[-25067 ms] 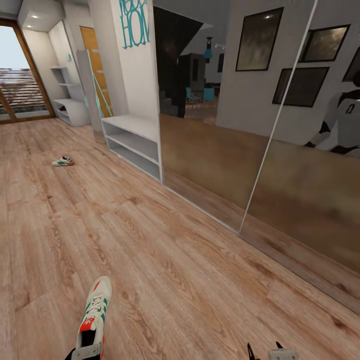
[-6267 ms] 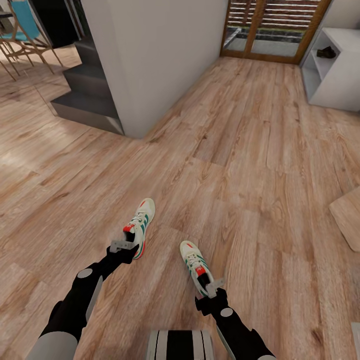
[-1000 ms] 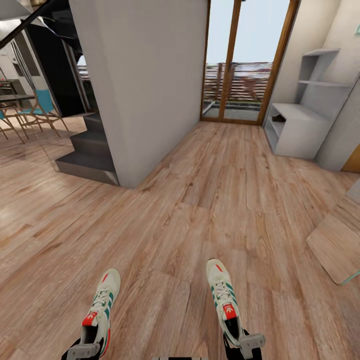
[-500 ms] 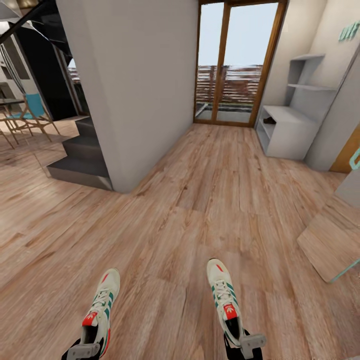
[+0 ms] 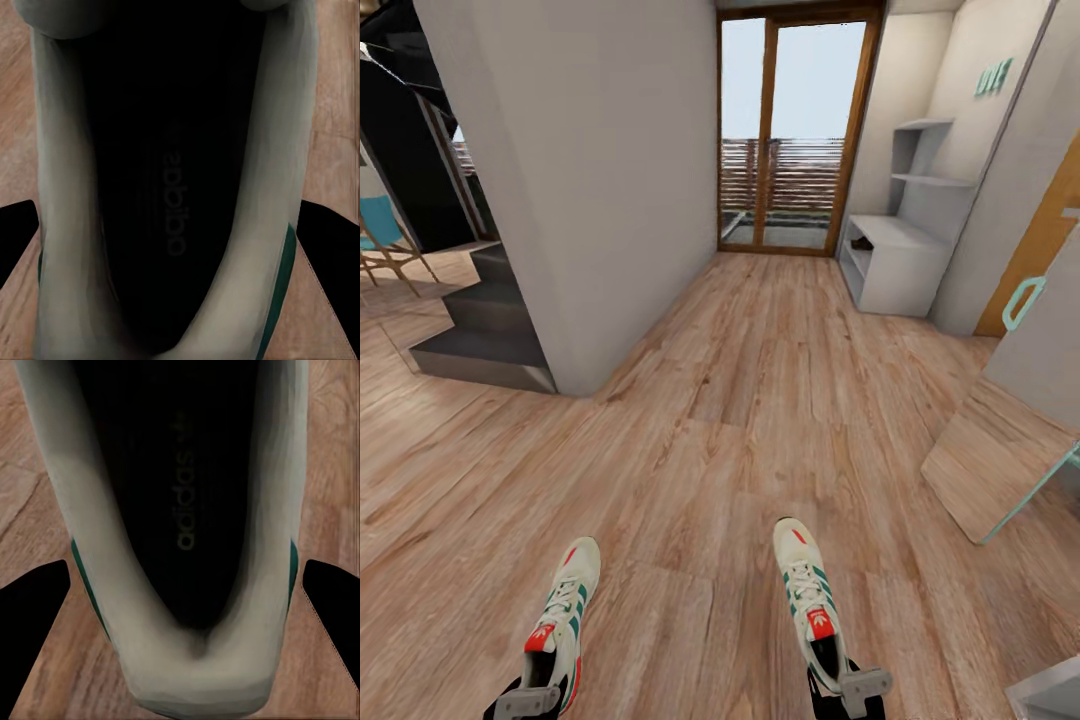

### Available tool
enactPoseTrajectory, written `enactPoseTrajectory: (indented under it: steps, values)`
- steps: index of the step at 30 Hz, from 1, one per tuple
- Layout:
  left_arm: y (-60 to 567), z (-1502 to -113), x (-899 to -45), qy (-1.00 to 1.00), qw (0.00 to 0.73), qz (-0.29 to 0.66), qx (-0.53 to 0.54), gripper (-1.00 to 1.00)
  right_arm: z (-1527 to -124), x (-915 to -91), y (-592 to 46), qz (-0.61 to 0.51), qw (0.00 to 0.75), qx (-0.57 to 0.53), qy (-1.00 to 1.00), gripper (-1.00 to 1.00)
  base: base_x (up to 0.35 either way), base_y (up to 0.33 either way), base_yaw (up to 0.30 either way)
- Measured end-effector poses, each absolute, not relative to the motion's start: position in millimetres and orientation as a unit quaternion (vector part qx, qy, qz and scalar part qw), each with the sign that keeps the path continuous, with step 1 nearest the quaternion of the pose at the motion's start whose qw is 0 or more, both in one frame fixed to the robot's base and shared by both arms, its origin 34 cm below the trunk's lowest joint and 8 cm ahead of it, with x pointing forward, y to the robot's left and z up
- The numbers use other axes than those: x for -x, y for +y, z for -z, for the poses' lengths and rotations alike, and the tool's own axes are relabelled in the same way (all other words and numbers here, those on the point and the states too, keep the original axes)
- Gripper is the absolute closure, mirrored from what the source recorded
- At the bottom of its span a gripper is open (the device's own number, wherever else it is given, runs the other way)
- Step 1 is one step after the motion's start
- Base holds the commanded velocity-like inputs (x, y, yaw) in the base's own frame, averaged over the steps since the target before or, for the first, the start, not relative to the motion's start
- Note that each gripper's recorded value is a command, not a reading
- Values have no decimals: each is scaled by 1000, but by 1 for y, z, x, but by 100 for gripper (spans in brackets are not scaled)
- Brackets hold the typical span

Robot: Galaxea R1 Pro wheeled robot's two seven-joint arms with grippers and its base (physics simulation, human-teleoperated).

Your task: Pick up the two gym shoes and the two sandals from the corridor floor and place them onto the hallstand (shoe rack) in the corridor, making sure they are on the rack and not on the floor. Arrange them so the two gym shoes are next to each other and the two sandals are next to each other.

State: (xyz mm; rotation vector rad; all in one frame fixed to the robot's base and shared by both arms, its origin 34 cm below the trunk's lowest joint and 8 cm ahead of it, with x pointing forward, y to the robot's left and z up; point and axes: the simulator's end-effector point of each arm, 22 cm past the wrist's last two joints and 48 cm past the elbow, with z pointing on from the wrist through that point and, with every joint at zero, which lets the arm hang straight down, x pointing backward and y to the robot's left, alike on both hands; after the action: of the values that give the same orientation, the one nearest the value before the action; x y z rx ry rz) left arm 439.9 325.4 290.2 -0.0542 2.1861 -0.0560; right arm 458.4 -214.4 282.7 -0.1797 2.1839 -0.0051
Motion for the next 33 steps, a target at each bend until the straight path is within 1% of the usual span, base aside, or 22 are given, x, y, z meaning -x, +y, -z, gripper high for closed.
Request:
enactPoseTrajectory:
  steps: [4,8,14,33]
  values:
    - [325,-292,-441,887,461,23,22,100,-284,-460,-214,2,459,73,885,100,183,0,-197]
    - [325,-292,-441,886,462,23,23,100,-286,-460,-215,3,461,71,885,100,297,0,-125]
    - [320,-284,-431,892,450,30,29,100,-286,-461,-212,1,462,69,884,100,331,0,-12]
    - [321,-283,-430,892,450,29,34,100,-286,-461,-214,2,462,74,884,100,334,0,0]
